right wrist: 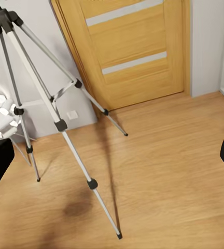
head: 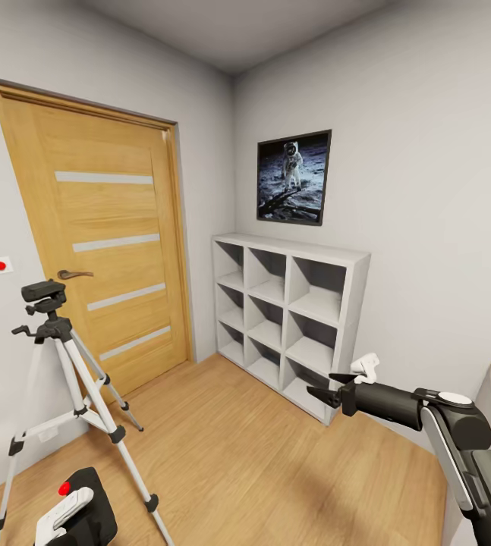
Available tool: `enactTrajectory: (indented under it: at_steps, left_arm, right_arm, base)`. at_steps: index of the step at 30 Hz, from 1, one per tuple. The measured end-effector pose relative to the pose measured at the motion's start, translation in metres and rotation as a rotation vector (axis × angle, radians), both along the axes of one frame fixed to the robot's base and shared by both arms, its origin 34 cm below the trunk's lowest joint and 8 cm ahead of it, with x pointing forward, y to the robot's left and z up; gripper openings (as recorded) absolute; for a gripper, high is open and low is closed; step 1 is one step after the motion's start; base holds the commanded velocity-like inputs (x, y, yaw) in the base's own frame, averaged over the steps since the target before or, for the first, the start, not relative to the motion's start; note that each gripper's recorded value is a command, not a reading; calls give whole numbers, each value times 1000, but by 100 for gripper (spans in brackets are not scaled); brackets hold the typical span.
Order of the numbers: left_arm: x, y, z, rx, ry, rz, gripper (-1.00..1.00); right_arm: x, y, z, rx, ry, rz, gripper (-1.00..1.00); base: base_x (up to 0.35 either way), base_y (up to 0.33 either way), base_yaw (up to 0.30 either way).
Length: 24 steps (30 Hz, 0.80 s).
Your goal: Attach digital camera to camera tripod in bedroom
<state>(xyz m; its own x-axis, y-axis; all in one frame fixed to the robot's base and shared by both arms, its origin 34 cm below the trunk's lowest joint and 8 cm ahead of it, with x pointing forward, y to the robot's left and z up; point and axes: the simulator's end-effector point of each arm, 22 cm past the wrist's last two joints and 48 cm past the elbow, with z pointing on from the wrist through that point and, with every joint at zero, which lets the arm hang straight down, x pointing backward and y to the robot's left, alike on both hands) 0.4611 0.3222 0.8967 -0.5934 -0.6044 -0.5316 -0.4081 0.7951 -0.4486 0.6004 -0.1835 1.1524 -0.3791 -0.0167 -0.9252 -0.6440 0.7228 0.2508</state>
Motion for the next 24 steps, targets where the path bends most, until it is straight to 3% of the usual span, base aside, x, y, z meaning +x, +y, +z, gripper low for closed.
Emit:
enactTrajectory:
  at_steps: [24]
  left_arm:
    - [-11,0,4,1,7,22,-100]
  right_arm:
    - [-7,1,21,-1,-43,5,100]
  base:
    - [0,0,0]
